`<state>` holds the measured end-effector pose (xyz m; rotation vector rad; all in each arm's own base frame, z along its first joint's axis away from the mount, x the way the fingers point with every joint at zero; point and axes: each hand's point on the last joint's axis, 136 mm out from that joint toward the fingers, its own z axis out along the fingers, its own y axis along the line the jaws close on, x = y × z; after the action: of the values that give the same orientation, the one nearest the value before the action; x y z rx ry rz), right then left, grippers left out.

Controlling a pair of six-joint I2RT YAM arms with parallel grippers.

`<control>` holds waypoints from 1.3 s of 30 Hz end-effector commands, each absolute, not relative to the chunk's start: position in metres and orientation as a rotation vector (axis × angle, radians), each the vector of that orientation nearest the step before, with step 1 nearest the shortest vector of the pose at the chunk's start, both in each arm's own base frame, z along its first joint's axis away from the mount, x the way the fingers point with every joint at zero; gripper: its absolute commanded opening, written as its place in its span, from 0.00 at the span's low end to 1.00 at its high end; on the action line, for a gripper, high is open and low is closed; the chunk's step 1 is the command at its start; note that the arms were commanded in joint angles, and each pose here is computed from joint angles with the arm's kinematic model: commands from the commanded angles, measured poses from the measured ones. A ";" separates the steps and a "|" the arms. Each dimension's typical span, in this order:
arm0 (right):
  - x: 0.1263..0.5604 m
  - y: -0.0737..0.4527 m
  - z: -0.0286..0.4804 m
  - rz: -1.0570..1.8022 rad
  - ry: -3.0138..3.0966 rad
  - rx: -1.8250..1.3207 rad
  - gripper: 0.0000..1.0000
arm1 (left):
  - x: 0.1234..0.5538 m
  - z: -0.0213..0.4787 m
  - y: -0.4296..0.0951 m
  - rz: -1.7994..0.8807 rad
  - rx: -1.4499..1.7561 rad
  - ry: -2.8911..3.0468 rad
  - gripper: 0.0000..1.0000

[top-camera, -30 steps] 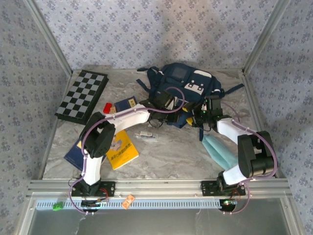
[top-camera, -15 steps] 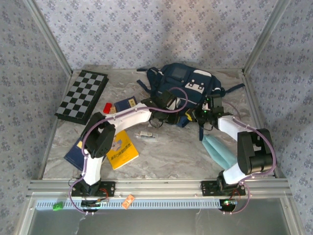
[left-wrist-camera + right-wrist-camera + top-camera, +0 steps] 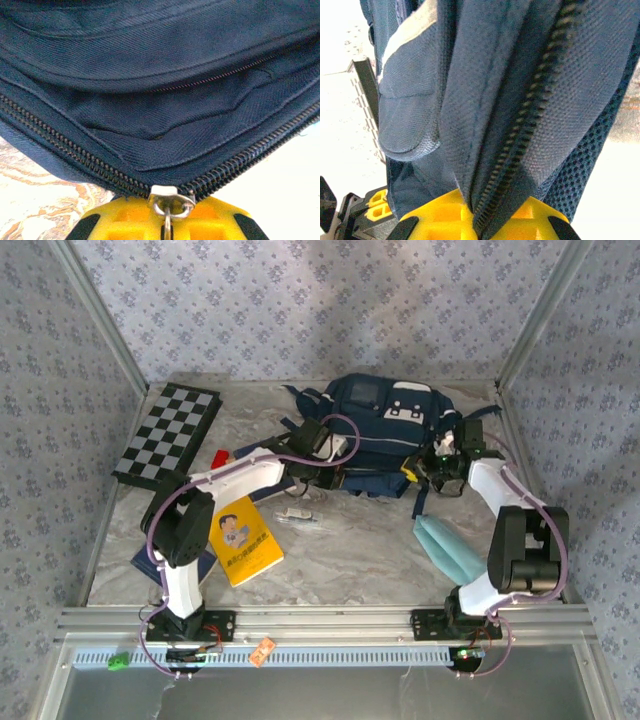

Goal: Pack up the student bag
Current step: Unzip the student bag at the top-center of the table.

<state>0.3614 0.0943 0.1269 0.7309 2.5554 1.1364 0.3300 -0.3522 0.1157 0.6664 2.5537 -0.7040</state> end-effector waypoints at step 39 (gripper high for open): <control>0.342 0.136 0.132 1.140 2.318 1.162 0.78 | 0.311 0.140 -0.438 -0.871 0.642 2.448 0.00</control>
<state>0.3193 0.1389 0.1266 0.9966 2.4534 1.1348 0.3055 -0.4228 0.1034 0.6429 2.5721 -0.7865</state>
